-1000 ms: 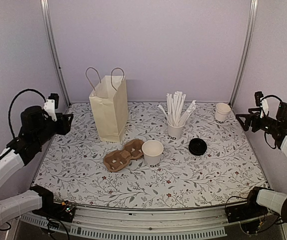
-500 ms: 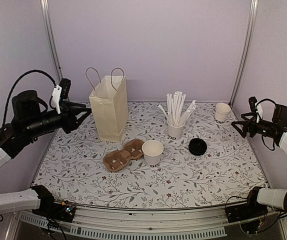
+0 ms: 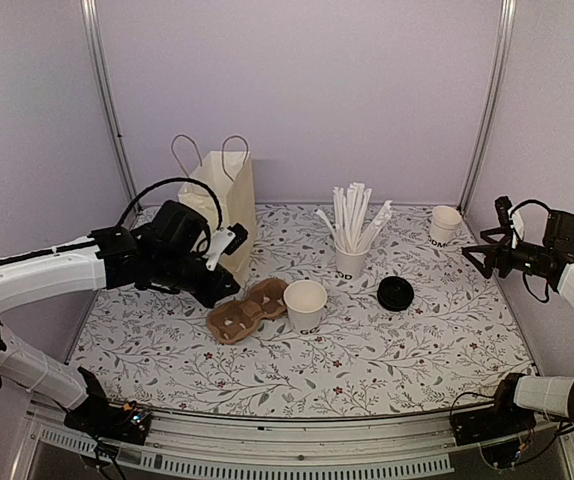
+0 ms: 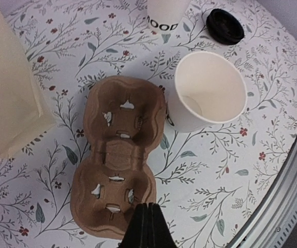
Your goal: Pack the takeout coffee
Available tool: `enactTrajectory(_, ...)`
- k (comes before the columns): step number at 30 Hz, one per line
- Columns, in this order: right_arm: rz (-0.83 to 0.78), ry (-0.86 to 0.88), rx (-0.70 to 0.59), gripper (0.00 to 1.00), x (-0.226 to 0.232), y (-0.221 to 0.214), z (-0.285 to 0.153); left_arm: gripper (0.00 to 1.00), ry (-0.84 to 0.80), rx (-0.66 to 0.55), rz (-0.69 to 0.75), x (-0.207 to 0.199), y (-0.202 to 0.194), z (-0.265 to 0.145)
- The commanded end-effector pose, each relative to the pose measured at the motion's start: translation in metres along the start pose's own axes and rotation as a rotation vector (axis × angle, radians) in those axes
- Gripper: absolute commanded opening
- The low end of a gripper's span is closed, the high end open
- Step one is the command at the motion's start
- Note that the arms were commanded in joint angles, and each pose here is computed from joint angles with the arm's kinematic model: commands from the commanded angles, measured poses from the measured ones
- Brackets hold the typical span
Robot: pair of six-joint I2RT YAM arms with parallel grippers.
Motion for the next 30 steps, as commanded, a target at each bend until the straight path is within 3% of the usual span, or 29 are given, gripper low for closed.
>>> enactTrajectory(1, -0.016, 0.003, -0.008, 0.93, -0.001, 0.006, -0.001, 0.0, 0.123, 0.098, -0.093, 0.021, -0.022, 0.015)
enactTrajectory(10, -0.007, 0.013, 0.009, 0.93, -0.003, 0.0, 0.002, 0.0, 0.169, 0.288, -0.131, 0.036, -0.059, 0.067)
enactTrajectory(17, -0.012, 0.012, 0.016, 0.93, -0.003, -0.001, 0.002, 0.0, 0.231, 0.355, -0.176, 0.059, -0.076, 0.087)
enactTrajectory(23, -0.007, 0.018, 0.027, 0.93, -0.004, -0.004, 0.004, 0.0, 0.326, 0.37, -0.271, 0.097, -0.092, 0.075)
enactTrajectory(30, -0.005, 0.023, 0.038, 0.93, -0.004, -0.007, 0.005, 0.0, 0.486, 0.332, -0.402, 0.156, -0.108, 0.035)
Point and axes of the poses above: each gripper's point midway between its finger pads, its own z axis out along the fingers, its own x axis along the line the jaws close on, y = z × x, the point moved 4 cm from there along -z, back along the fingers, and after that the axes turned 3 degrees about -z, right-handed, at the moved point
